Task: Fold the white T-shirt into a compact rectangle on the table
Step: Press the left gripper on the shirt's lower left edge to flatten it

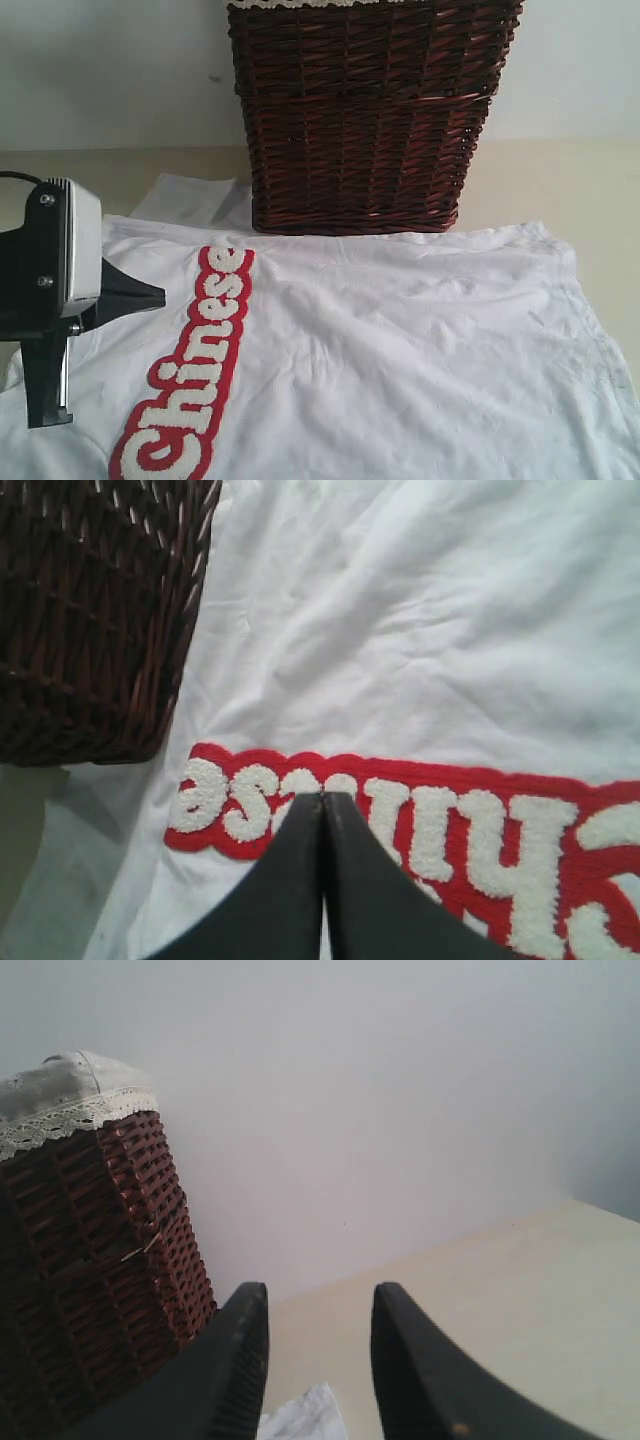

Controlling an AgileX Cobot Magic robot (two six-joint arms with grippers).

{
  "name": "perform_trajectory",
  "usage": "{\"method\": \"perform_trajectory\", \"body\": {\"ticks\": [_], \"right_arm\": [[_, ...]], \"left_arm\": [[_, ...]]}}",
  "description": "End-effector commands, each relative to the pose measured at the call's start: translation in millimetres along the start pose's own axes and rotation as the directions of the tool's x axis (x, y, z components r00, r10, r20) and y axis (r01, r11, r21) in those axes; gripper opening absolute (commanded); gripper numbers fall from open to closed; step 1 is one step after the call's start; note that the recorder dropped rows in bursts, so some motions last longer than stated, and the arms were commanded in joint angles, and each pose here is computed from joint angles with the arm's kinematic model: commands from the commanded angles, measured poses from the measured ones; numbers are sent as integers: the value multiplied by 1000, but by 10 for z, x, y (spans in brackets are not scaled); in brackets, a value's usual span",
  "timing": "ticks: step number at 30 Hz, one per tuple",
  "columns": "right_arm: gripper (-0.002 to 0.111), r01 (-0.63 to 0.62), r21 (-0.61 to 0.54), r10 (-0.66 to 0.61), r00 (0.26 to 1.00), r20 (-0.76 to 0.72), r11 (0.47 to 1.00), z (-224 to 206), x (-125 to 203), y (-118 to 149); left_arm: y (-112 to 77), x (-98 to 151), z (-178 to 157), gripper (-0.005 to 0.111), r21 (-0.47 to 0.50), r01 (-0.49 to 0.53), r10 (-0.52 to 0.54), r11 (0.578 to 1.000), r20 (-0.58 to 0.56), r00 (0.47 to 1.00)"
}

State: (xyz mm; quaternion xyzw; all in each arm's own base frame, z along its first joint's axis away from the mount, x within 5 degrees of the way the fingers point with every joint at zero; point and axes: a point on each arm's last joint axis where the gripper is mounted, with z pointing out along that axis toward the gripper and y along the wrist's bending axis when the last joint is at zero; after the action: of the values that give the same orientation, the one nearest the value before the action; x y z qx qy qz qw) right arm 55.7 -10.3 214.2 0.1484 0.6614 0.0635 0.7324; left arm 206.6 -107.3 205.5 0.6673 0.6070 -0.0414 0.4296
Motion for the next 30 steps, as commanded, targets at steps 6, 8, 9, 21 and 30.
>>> {"method": "perform_trajectory", "body": {"ticks": [6, 8, 9, 21, 30], "right_arm": [[35, 11, 2, -11, 1000, 2, 1000, -4, 12, -5], [35, 11, 2, -11, 1000, 2, 1000, -4, 12, -5], [35, 11, 2, -11, 1000, 2, 1000, -4, 12, -5], [35, 11, 2, -11, 1000, 2, 1000, -4, 12, -5], [35, 11, 2, -11, 1000, 2, 1000, -4, 12, -5]], "left_arm": [[198, 420, 26, 0, -377, 444, -547, 813, -231, 805], [297, 564, -86, 0, -551, 348, -574, 758, -310, 758], [335, 617, -144, 0, -575, 213, -502, 790, -407, 763], [-407, 659, -248, 0, -232, 692, -564, 684, -769, 300], [-514, 516, -243, 0, 290, 564, -195, 773, -738, 646]]}}
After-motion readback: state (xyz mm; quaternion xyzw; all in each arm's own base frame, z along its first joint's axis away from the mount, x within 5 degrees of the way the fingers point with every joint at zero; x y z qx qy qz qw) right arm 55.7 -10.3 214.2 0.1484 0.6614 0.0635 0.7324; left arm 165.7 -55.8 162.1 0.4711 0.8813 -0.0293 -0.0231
